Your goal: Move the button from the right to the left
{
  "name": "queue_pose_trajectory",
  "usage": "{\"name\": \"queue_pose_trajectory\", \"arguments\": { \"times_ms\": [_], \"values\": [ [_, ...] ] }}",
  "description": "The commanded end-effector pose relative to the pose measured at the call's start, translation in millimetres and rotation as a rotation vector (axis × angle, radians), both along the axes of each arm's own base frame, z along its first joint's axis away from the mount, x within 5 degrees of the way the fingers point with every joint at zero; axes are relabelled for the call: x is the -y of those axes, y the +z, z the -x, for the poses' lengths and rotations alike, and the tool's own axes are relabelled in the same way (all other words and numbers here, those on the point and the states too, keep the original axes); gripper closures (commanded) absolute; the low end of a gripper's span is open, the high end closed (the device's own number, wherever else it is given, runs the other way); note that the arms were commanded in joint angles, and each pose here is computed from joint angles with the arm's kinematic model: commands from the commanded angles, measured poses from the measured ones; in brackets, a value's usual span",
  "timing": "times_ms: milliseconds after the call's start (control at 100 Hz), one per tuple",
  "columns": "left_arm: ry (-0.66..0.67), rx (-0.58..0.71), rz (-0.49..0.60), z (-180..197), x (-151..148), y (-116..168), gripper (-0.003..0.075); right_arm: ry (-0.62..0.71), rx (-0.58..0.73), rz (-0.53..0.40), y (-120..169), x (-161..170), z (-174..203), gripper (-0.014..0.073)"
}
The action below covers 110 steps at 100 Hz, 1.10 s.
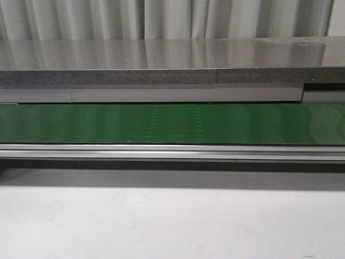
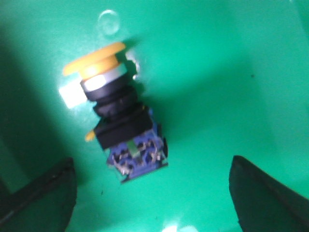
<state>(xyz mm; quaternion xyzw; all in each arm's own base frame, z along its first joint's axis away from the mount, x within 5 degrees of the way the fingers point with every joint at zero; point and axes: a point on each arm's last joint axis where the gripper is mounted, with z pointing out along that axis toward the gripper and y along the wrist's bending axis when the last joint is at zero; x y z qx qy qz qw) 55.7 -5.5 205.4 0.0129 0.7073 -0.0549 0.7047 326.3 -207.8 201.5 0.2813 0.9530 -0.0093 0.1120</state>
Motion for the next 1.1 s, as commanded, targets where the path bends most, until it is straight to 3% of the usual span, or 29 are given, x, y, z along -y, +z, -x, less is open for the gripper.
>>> {"name": "queue_pose_trajectory", "arguments": {
  "times_ms": [0,390,460,630,730,890,1090],
  "values": [
    [0.002,0.057,0.022,0.6,-0.3,-7.0,0.0741,0.005,0.079,0.042,20.0,3.9,-8.4,-0.0039],
    [0.002,0.057,0.022,0.6,-0.3,-7.0,0.0741,0.043,0.056,-0.004,-6.4,2.1,-23.5,-0.0030],
    [0.002,0.057,0.022,0.6,-0.3,-7.0,0.0741,0.044,0.057,-0.006,-8.3,1.5,-25.0,0.0036],
    [0.002,0.057,0.022,0.6,-0.3,-7.0,0.0741,0.043,0.065,-0.006,-7.8,1.3,-25.9,0.0328],
    [0.002,0.057,0.022,0.6,-0.3,-7.0,0.0741,0.039,0.069,-0.012,-7.8,0.8,-26.3,0.0393],
    [0.002,0.057,0.022,0.6,-0.3,-7.0,0.0741,0.034,0.105,-0.010,10.9,-3.1,-22.9,0.0391],
    [0.002,0.057,0.022,0.6,-0.3,-7.0,0.0741,0.085,0.204,0.045,70.7,-29.5,-12.4,0.0391]
  ]
}}
